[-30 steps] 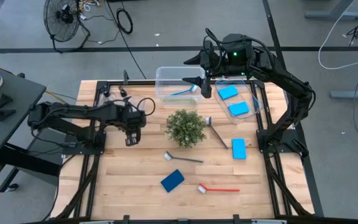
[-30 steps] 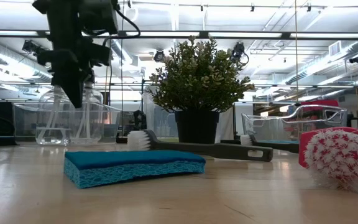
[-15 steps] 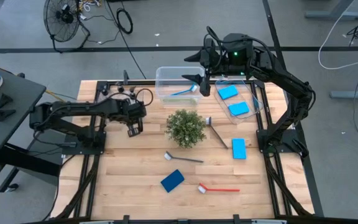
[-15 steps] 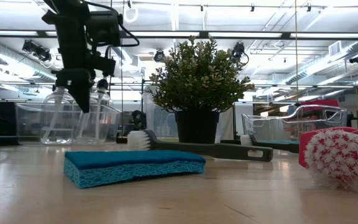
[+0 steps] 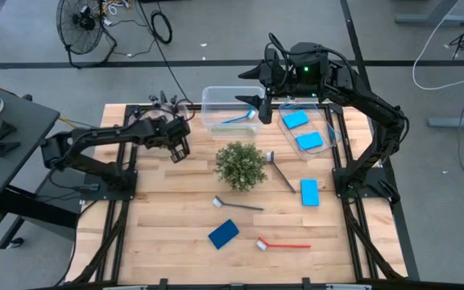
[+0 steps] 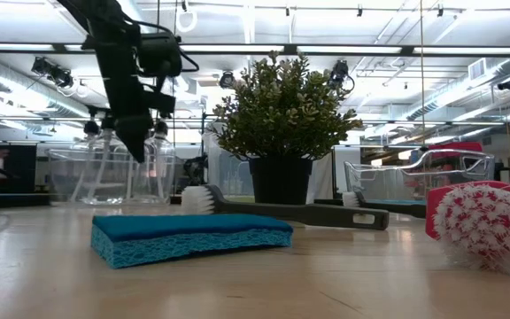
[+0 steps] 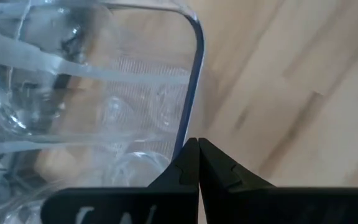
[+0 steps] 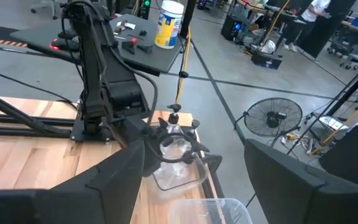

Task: Pick & Place Kitchen Sink Supplies
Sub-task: Adjust the left transparent bin, then put the gray dish brush into the white bin

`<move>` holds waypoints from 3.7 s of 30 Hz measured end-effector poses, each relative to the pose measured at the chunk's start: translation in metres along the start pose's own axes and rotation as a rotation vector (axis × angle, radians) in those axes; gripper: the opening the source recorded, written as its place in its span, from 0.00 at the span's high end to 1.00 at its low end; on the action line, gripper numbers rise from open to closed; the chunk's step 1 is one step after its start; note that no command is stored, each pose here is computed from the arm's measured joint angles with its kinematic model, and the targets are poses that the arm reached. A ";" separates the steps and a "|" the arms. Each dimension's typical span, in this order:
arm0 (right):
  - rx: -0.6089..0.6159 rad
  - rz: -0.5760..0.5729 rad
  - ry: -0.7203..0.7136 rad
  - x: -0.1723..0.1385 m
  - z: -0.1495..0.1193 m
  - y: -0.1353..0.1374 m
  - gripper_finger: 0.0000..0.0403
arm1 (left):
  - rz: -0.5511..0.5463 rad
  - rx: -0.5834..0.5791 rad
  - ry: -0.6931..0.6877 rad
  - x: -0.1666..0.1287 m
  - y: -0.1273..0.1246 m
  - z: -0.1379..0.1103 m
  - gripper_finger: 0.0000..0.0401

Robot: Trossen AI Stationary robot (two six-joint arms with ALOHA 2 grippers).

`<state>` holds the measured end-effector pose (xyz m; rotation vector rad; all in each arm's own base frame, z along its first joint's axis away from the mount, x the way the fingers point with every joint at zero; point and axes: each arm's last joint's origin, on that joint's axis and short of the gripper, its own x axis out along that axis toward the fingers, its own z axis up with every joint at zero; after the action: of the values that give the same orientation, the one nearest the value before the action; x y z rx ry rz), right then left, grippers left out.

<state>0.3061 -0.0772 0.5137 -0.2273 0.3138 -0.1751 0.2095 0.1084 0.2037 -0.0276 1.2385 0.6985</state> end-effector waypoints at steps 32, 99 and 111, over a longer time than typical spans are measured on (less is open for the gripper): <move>0.000 -0.049 0.015 0.000 -0.001 -0.001 0.31 | 0.080 -0.109 0.022 0.022 0.018 0.008 1.00; 0.251 0.201 0.962 -0.034 -0.103 0.088 0.31 | -0.605 0.065 -0.355 -0.158 -0.044 0.085 0.57; 0.354 0.035 1.130 -0.010 -0.167 0.128 0.31 | -0.660 0.047 -0.349 -0.159 -0.045 0.086 0.29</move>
<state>0.2595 0.0150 0.3305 0.2584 1.3936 -0.3109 0.2814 0.0311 0.3565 -0.2542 0.8327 0.0899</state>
